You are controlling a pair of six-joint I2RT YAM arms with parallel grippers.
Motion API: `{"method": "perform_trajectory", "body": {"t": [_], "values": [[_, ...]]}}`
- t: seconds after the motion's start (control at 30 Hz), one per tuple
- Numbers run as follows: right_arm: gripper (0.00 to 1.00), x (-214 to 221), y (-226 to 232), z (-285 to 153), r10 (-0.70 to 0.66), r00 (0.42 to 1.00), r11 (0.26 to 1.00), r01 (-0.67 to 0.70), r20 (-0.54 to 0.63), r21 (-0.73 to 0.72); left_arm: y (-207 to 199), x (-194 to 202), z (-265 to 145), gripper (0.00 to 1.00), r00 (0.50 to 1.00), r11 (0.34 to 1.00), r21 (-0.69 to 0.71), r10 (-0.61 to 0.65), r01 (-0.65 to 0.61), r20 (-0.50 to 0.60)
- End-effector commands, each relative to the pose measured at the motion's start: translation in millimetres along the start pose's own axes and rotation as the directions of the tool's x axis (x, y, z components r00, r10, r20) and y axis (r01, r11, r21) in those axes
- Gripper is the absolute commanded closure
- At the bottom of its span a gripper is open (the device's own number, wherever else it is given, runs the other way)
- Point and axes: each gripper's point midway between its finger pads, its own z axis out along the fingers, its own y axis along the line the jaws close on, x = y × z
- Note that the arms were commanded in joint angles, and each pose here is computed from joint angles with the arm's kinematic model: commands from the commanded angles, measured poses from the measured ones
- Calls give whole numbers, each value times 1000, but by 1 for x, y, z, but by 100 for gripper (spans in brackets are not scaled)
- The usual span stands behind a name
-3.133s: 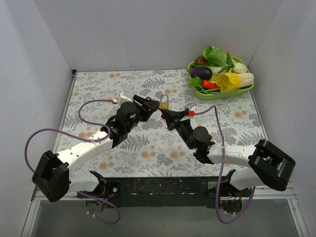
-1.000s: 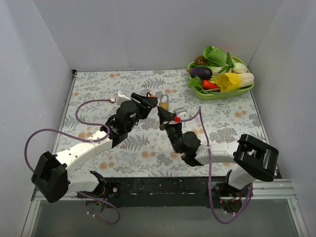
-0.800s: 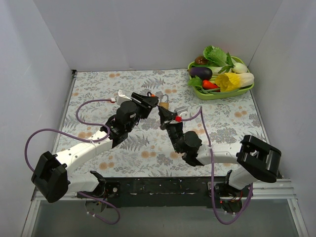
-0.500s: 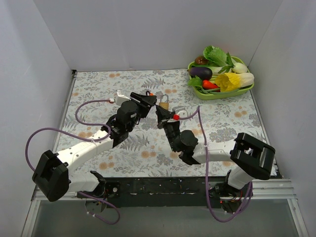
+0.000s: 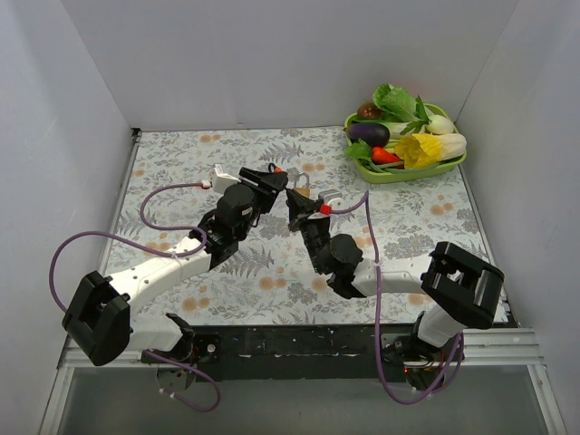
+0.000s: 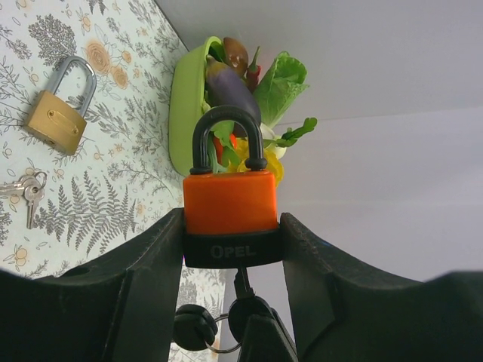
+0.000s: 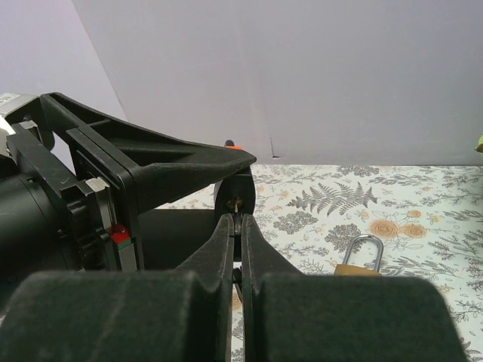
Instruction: Unlock with the key
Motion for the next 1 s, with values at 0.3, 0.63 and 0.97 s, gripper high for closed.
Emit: {"method": "perform_trajectory", "body": {"t": [0.3,0.63,0.97], "values": [[99,-34,-12,-16,161,985,986,-158,61,-52,-78,11,-40,100,241,261,-146,-960,954,-141],[99,-37,-3,-36,190,981,978,-186,37,-90,-74,0,-27,100,240,251,-119,-966,961,-98],[99,-29,-4,-51,173,985,981,-172,8,-88,-76,-10,-22,100,239,248,-101,-966,963,-98]]}}
